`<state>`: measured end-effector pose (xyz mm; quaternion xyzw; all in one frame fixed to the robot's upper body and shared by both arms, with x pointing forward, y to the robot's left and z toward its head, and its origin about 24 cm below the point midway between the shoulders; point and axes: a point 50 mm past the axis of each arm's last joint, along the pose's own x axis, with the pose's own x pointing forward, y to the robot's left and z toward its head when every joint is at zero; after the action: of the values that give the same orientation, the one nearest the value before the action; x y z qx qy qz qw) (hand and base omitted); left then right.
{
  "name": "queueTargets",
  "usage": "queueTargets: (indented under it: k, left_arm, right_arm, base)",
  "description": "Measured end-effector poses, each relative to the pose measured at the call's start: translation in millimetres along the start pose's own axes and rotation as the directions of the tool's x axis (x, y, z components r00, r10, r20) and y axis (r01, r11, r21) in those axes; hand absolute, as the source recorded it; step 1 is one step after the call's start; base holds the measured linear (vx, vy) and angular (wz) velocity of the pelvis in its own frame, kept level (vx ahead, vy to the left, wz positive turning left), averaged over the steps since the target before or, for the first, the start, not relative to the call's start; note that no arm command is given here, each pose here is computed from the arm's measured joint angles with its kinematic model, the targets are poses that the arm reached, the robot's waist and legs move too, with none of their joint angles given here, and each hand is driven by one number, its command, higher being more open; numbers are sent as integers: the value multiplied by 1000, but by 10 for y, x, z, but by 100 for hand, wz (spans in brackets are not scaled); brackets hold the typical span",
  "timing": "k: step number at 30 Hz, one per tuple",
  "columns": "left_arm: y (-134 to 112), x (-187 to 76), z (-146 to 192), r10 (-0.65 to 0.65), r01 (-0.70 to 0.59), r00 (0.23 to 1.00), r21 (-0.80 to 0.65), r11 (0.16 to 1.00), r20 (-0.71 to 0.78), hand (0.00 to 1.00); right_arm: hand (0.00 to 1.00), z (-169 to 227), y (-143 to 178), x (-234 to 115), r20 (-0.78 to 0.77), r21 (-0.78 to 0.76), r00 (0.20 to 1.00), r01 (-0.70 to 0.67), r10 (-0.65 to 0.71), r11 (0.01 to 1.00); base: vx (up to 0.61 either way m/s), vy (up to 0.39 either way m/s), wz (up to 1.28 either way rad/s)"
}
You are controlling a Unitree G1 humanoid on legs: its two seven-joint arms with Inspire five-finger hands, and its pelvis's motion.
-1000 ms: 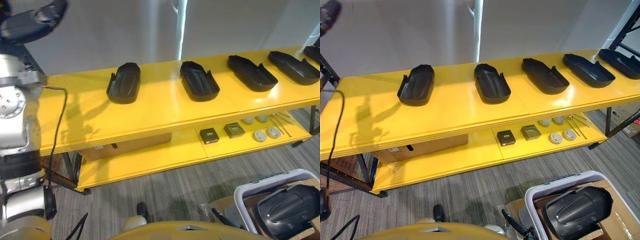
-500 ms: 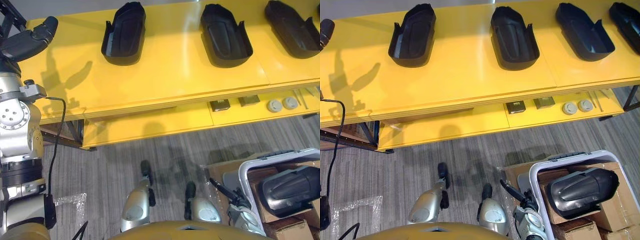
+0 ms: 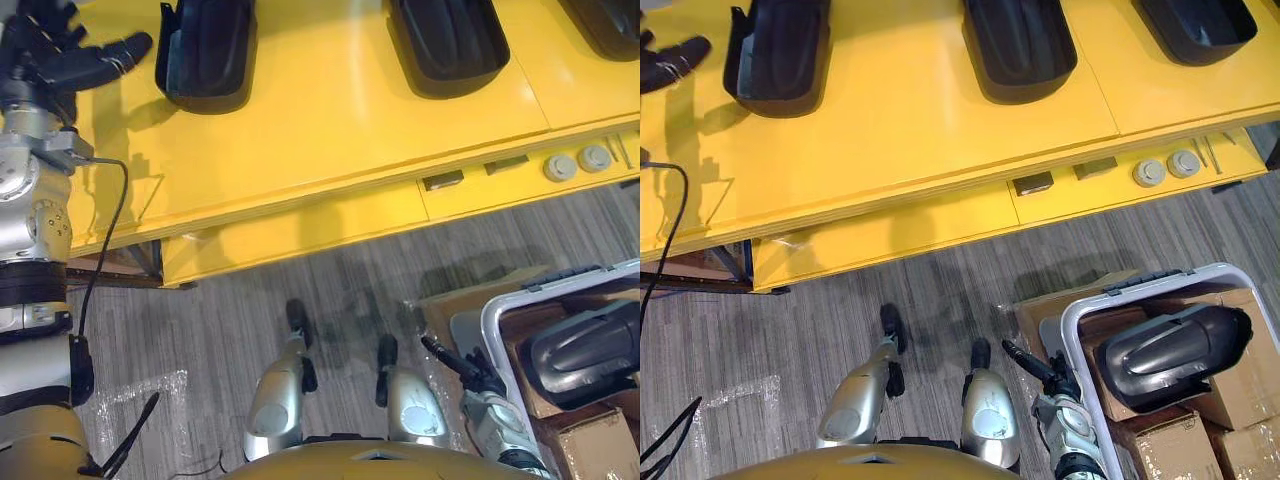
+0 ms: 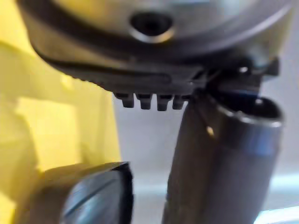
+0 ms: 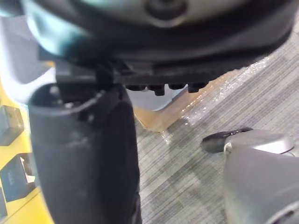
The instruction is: Walk over and take three plastic housings, then place them on the shelf
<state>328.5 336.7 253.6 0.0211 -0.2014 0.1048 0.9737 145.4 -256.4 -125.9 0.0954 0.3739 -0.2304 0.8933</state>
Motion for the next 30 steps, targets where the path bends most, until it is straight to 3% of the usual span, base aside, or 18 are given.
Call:
queueTargets:
  k: [5, 10, 16, 22, 30]
  left_arm:
    - [13, 49, -172, 6, -3, 990, 20, 1000, -142, 100]
    - [20, 114, -127, 30, -27, 987, 23, 999, -159, 100]
    - [26, 148, -112, 117, -86, 979, 186, 979, -166, 100]
    - [128, 159, -104, 264, -186, 953, 398, 898, -150, 100]
    - [90, 189, -45, 268, -171, 957, 534, 828, -110, 100]
  right_arm:
    - [100, 41, 32, 4, 16, -7, 1000, -15, 15, 1000]
    - [100, 32, 35, 1, 5, -9, 1000, -19, 19, 1000]
    - [100, 19, 96, -4, -3, -36, 998, -55, 55, 998]
    - [100, 46, 132, -19, 17, -48, 997, -77, 78, 996]
    - [100, 95, 181, -19, 36, -60, 994, -99, 101, 993]
  base:
    - [-1, -29, -9]
    - [-3, -5, -2]
    - [3, -13, -6]
    - [0, 0, 0]
    - [0, 0, 0]
